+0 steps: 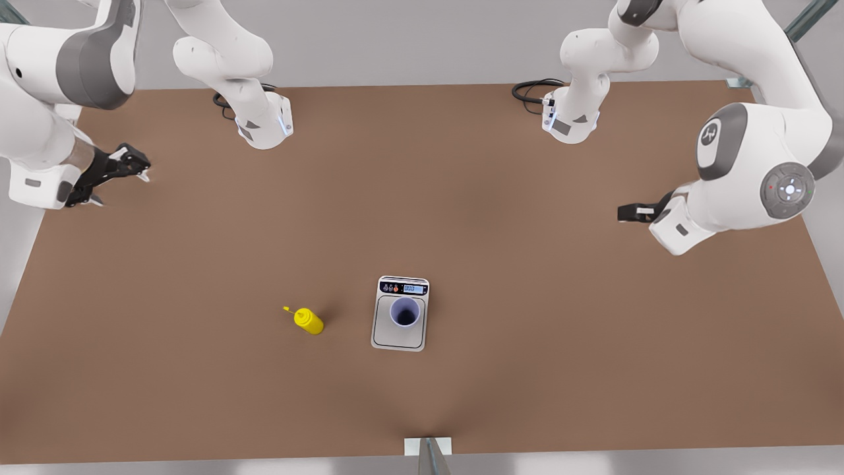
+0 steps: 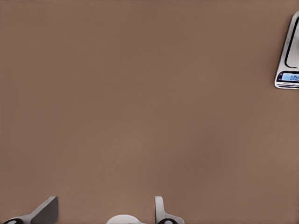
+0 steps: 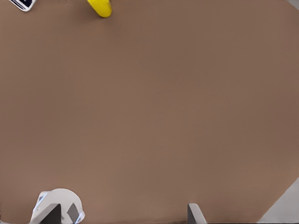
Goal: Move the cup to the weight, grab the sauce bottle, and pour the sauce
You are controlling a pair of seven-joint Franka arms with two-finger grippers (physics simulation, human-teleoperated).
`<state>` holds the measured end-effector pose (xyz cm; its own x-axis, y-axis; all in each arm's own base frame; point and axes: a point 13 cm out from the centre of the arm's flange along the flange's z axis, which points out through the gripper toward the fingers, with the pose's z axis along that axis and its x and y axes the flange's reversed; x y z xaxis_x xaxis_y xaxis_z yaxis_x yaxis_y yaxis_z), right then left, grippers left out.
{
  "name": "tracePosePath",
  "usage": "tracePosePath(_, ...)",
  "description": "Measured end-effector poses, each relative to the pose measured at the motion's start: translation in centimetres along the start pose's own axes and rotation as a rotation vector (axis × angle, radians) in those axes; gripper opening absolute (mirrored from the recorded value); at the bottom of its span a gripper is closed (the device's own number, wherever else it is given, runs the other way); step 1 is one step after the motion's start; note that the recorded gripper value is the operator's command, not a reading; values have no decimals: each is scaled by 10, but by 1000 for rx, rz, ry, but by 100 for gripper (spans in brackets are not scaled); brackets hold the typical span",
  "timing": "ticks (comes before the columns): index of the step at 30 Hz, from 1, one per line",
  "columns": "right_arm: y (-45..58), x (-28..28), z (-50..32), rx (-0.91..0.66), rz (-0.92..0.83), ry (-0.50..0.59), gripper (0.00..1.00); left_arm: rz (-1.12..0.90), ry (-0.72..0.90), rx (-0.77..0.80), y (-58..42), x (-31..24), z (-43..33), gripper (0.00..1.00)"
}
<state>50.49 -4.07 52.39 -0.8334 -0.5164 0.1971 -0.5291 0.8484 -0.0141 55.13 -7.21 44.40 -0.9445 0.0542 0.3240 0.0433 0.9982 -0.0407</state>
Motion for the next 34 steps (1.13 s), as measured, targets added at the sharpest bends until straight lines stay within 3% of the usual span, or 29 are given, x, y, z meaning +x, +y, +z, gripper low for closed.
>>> tracePosePath(8, -42, 23, 3, -3, 313, -8, 100, -16, 38, -6, 10, -4, 14, 100)
tracePosePath(15, -51, 23, 13, -17, 454, 4, 100, -16, 42, -9, 10, -4, 15, 100)
tracePosePath(28, 126, -88, -17, 52, 198, -42, 100, -11, 46, -14, 6, -3, 15, 100)
tracePosePath(34, 83, -75, -12, 35, 316, -37, 100, -15, 47, -14, 8, -3, 15, 100)
